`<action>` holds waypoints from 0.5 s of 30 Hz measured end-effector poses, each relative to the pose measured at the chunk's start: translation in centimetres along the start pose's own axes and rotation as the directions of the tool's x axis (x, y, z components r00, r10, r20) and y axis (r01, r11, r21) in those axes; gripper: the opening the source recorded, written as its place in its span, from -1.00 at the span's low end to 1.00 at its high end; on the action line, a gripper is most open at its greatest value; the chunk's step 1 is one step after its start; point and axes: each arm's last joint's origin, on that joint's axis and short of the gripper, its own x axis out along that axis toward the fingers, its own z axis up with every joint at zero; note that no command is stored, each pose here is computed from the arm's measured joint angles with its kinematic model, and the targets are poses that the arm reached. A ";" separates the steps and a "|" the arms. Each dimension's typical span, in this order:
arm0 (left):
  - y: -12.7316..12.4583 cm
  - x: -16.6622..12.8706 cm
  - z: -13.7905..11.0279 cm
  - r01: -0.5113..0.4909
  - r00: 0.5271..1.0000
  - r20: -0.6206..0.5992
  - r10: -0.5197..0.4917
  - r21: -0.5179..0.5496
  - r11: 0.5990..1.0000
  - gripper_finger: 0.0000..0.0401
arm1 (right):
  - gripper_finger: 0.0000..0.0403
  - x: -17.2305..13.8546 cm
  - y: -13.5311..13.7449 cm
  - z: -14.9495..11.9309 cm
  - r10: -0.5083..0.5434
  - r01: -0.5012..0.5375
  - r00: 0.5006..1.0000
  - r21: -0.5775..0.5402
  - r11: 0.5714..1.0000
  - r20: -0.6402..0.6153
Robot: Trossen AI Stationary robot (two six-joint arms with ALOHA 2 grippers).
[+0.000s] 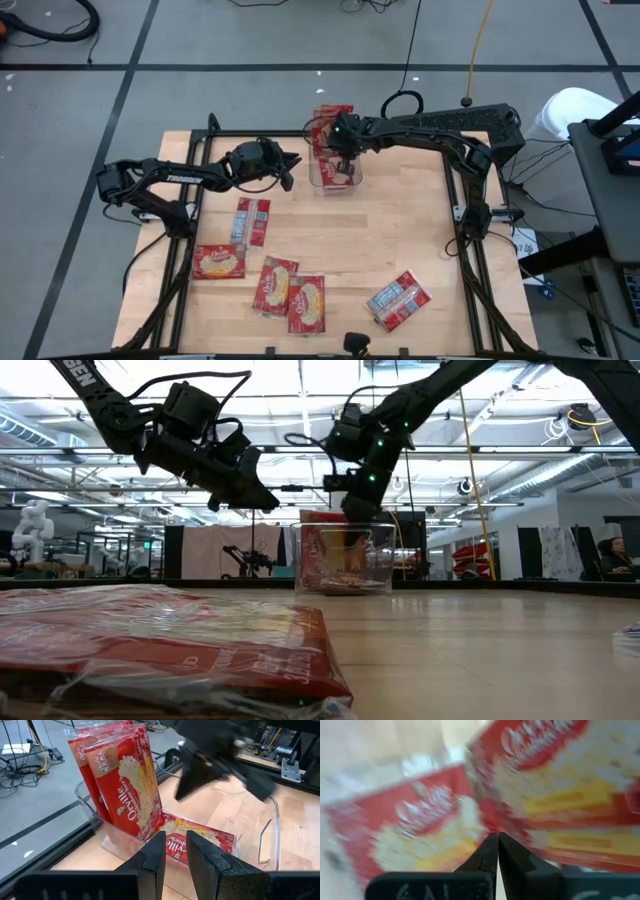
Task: Sort popcorn bags into baskets
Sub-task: Adjust the red popcorn pack in the transparent bin
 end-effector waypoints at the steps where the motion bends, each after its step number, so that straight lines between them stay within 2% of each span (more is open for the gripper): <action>1: -0.1 0.0 0.0 0.002 1.000 -0.001 -0.002 -0.003 1.000 -0.60 | -0.93 -0.1 0.5 0.2 0.009 -0.009 1.000 0.019 1.000 0.005; 4: -0.7 0.0 -0.1 0.028 1.000 -0.005 -0.028 -0.002 1.000 -0.60 | -0.89 -1.2 1.7 0.7 0.018 -0.021 0.999 0.077 0.997 0.035; 9: -2.6 -0.2 -0.4 0.104 0.994 -0.018 -0.103 0.018 0.994 -0.60 | -0.84 -5.7 2.8 1.5 0.012 -0.029 0.989 0.116 0.993 0.145; 15: -5.0 -0.6 -0.9 0.155 0.987 -0.042 -0.154 0.033 0.987 -0.60 | -0.81 -9.2 6.0 -1.0 0.042 -0.088 0.958 0.150 0.985 0.283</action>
